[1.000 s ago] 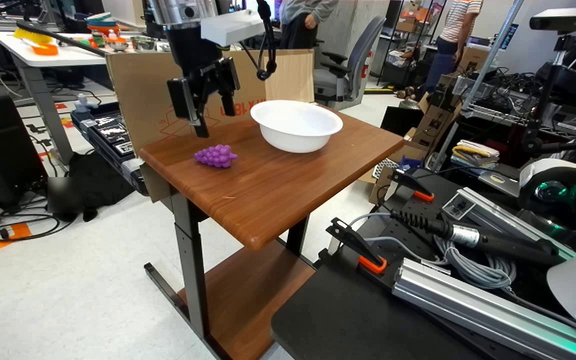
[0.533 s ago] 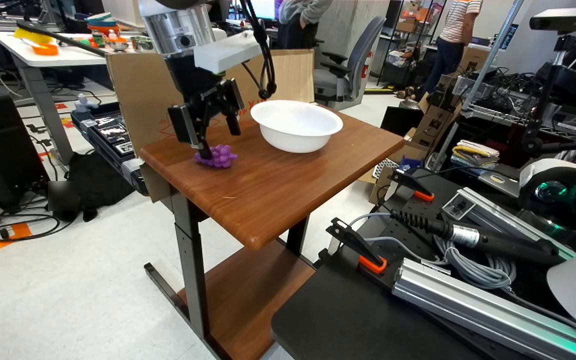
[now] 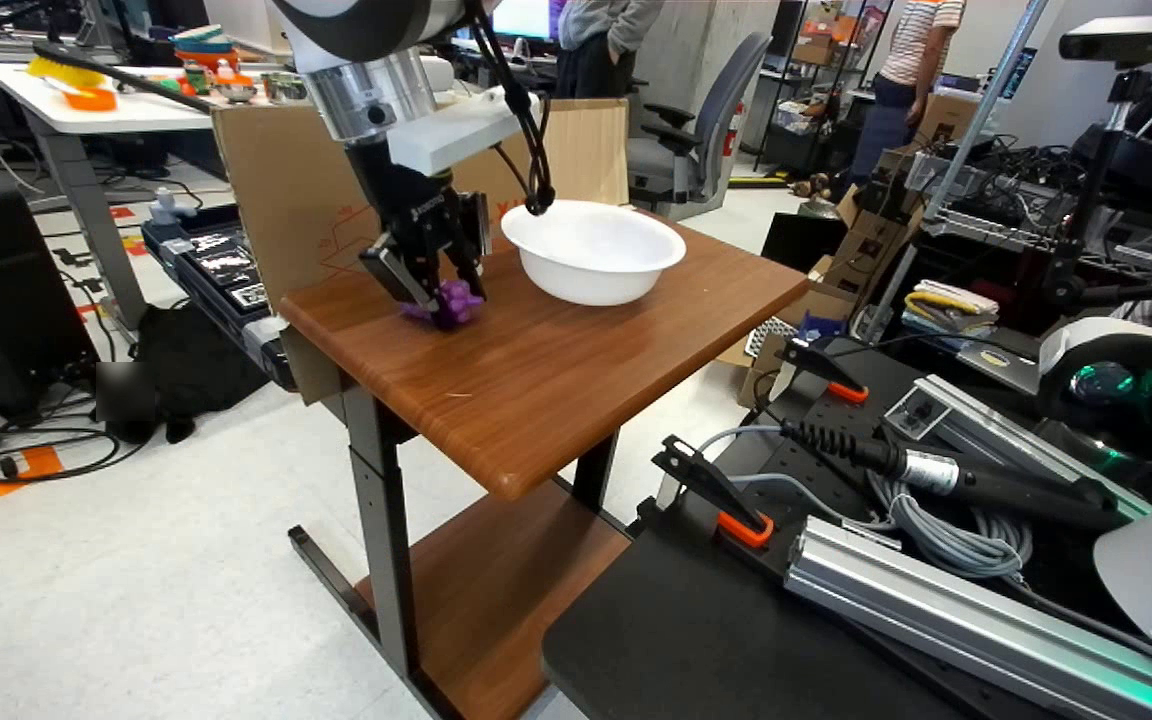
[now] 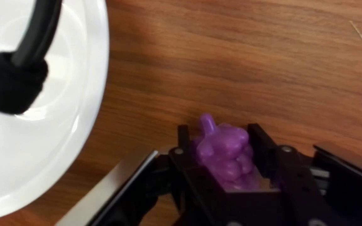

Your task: Pick up the grapes and put them in the white basin

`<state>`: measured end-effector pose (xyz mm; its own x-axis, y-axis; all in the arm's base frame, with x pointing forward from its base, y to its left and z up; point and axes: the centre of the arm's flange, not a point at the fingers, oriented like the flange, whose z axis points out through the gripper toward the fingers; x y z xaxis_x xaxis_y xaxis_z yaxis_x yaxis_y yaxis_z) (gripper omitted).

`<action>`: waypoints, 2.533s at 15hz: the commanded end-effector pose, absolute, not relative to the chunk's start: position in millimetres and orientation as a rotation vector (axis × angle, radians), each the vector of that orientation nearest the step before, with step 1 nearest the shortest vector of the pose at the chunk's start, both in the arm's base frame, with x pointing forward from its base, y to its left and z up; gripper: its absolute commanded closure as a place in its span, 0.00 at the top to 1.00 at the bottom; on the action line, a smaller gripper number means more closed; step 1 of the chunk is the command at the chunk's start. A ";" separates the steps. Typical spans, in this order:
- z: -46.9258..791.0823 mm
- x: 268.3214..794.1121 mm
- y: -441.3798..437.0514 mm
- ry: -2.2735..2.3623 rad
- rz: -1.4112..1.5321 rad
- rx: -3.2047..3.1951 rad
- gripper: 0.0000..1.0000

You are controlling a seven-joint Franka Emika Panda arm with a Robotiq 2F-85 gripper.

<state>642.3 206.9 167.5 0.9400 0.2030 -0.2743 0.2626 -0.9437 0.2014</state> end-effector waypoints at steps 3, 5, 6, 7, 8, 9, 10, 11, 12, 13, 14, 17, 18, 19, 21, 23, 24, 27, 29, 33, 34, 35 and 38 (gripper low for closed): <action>203.1 647.1 232.2 0.354 -0.314 2.884 0.22; 237.3 634.0 241.8 0.401 -0.234 2.907 0.22; 251.7 630.5 245.4 0.424 -0.200 2.913 0.22; 277.5 622.3 239.9 0.433 -0.145 2.922 0.22; 295.9 618.9 237.6 0.429 -0.113 2.934 0.22; 313.9 616.1 230.2 0.424 -0.078 2.946 0.22; 333.0 612.2 214.8 0.393 -0.041 2.956 0.22; 347.3 610.8 198.8 0.357 -0.014 2.968 0.22; 357.2 609.8 178.0 0.302 -0.012 2.989 0.22; 365.8 608.6 157.5 0.252 -0.037 3.013 0.22; 368.5 606.1 133.5 0.187 -0.052 3.032 0.22; 363.1 612.2 77.7 0.058 -0.138 3.067 0.22; 358.3 614.7 68.0 0.037 -0.160 3.069 0.22; 351.3 617.2 60.4 0.016 -0.178 3.064 0.22; 330.3 617.3 52.3 -0.017 -0.268 3.052 0.22; 302.2 614.3 52.9 -0.030 -0.378 3.030 0.22; 290.8 611.9 53.1 -0.034 -0.416 3.014 0.22; 256.7 610.5 48.2 -0.079 -0.503 2.976 0.22; 244.1 611.5 42.7 -0.121 -0.535 2.969 0.22; 233.5 613.1 35.4 -0.191 -0.581 2.958 0.73; 236.4 611.9 35.7 -0.195 -0.578 2.959 0.80; 245.0 608.7 39.0 -0.170 -0.555 2.970 0.86; 281.7 589.7 51.6 -0.049 -0.511 2.990 1.00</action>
<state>607.0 39.3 240.2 0.9360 -0.1110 -0.3340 -0.0674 -0.9879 0.1395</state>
